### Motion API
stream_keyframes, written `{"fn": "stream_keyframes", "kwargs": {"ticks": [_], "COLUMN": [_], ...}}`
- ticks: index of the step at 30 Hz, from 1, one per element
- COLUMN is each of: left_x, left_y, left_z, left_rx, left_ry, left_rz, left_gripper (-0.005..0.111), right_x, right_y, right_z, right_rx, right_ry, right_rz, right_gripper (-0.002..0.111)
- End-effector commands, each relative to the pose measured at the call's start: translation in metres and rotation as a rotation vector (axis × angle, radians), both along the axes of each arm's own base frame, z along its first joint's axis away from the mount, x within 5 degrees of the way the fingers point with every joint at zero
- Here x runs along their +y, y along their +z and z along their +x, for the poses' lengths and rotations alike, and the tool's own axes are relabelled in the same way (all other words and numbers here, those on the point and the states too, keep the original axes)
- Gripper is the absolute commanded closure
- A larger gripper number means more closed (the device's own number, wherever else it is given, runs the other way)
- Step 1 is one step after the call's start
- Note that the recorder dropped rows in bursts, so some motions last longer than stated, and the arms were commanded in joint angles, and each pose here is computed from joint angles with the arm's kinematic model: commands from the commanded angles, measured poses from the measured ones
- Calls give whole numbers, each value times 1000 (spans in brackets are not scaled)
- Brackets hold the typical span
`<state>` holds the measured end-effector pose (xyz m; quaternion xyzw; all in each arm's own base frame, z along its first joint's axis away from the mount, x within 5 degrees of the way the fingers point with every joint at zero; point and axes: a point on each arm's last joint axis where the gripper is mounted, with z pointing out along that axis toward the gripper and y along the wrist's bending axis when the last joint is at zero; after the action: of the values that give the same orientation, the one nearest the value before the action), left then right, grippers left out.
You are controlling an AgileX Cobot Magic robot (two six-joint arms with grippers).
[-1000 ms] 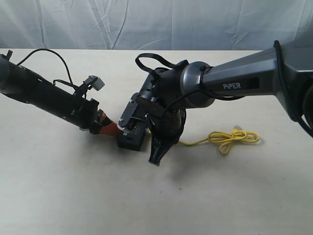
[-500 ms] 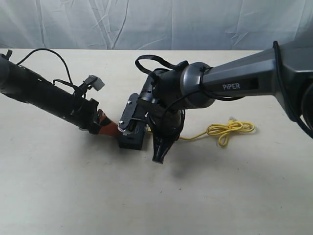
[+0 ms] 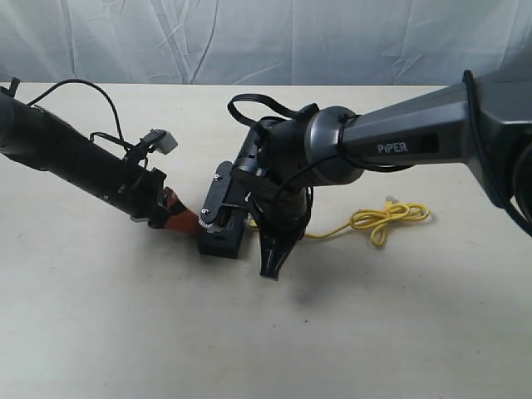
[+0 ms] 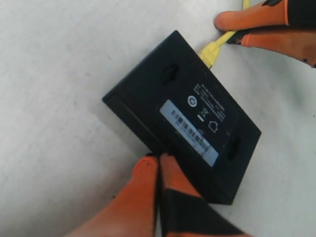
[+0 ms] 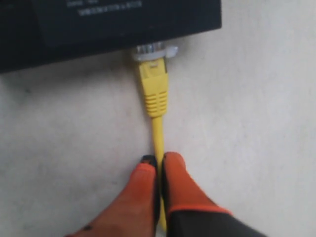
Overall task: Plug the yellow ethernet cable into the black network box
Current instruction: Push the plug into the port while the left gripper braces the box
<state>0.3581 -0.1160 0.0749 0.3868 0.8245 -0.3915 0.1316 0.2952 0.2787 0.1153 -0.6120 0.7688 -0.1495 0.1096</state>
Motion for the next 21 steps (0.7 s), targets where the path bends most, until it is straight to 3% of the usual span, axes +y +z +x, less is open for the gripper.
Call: {"fn": "stream_keyframes", "kwargs": {"ticks": [1, 9, 21], "left_x": [12, 13, 4], "left_y": [-21, -20, -21], "left_z": [0, 4, 4], "left_rx": [-48, -73, -128], "left_ry": [-4, 29, -20], "left_rz": [186, 204, 70], "left_gripper": [107, 107, 107], "right_x": [-1, 0, 2], "right_y": [5, 5, 5], "right_z": [0, 1, 1], "right_rx": [-4, -5, -11], "right_ry": [0, 1, 6], "right_rz": [-1, 2, 26], "right_gripper": [109, 109, 109]}}
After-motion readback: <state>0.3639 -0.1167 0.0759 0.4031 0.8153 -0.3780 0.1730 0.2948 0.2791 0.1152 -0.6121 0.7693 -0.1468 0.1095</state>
